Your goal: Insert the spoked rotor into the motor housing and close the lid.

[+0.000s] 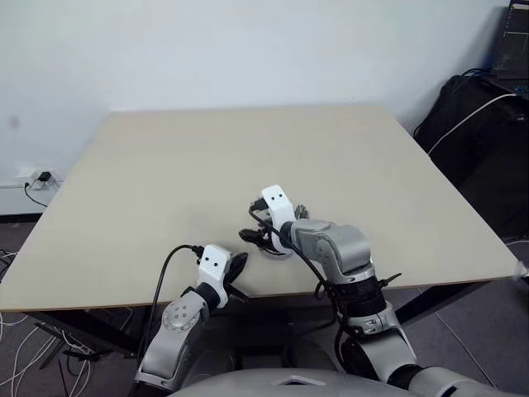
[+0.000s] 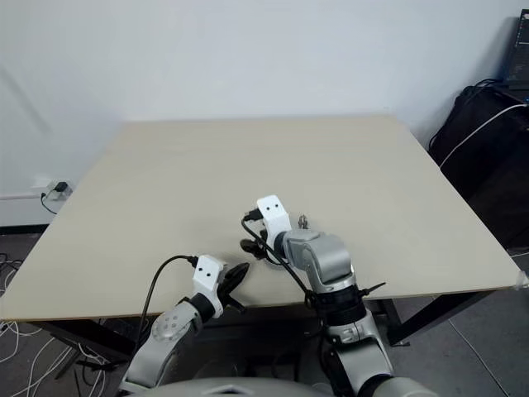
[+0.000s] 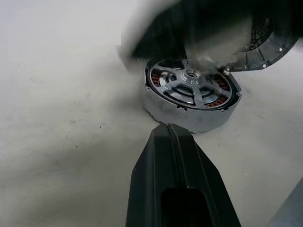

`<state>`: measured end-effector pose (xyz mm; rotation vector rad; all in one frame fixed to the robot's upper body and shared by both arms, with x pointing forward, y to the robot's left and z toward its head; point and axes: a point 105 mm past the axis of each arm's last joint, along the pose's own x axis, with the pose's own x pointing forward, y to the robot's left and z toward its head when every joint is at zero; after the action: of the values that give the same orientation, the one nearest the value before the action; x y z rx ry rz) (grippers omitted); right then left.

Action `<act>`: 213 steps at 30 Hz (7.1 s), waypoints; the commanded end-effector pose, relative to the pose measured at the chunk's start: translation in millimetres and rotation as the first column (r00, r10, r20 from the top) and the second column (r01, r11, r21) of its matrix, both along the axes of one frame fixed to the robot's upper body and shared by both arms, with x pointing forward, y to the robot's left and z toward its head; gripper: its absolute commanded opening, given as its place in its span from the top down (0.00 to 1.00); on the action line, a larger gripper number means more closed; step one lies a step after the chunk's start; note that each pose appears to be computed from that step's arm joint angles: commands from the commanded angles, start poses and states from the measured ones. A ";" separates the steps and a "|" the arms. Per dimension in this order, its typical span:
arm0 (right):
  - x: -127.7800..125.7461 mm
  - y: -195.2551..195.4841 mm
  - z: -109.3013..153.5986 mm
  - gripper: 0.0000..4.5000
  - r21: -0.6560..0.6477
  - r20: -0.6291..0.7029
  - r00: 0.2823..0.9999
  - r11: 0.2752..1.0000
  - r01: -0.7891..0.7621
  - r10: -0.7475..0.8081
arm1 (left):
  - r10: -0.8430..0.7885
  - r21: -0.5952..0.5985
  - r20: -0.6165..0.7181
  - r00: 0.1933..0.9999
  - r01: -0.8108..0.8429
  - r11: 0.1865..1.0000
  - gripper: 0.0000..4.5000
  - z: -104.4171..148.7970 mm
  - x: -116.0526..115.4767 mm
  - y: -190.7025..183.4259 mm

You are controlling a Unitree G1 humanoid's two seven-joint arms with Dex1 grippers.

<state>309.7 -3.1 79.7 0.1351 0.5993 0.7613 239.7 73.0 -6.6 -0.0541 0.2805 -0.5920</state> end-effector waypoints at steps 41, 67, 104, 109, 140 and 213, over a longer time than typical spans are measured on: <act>-15.5 -144.4 -16.9 0.99 -0.286 0.646 0.673 0.704 0.650 -0.359 | -0.063 0.051 0.047 0.997 0.061 0.997 1.00 9.9 5.2 -0.4; 4.4 -67.6 -27.9 0.99 -0.226 0.591 0.771 0.868 0.443 -0.239 | 0.001 0.074 0.065 0.998 -0.006 0.997 1.00 13.6 5.3 16.2; -2.0 -91.2 -24.4 0.81 -0.100 0.487 0.873 0.991 0.094 -0.034 | 0.057 0.109 0.133 0.989 -0.072 0.991 1.00 20.1 13.5 17.7; -17.8 -93.1 -32.1 0.43 -0.125 0.433 0.895 0.990 -0.064 0.113 | 0.036 0.097 0.149 0.988 -0.050 0.994 1.00 21.5 14.1 13.4; 6.3 -90.1 -67.2 0.22 -0.203 0.325 0.919 0.966 -0.162 0.222 | 0.040 0.044 0.149 0.988 -0.047 0.998 1.00 18.4 15.3 12.9; 9.5 -96.3 -91.6 0.28 -0.382 0.238 0.941 0.914 -0.135 0.238 | 0.018 -0.011 0.068 0.998 -0.017 1.000 1.00 26.3 56.3 1.8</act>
<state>318.1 -89.7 -1.5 -0.3411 0.4195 0.8648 288.1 77.6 11.9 -0.0086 0.2192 -0.5600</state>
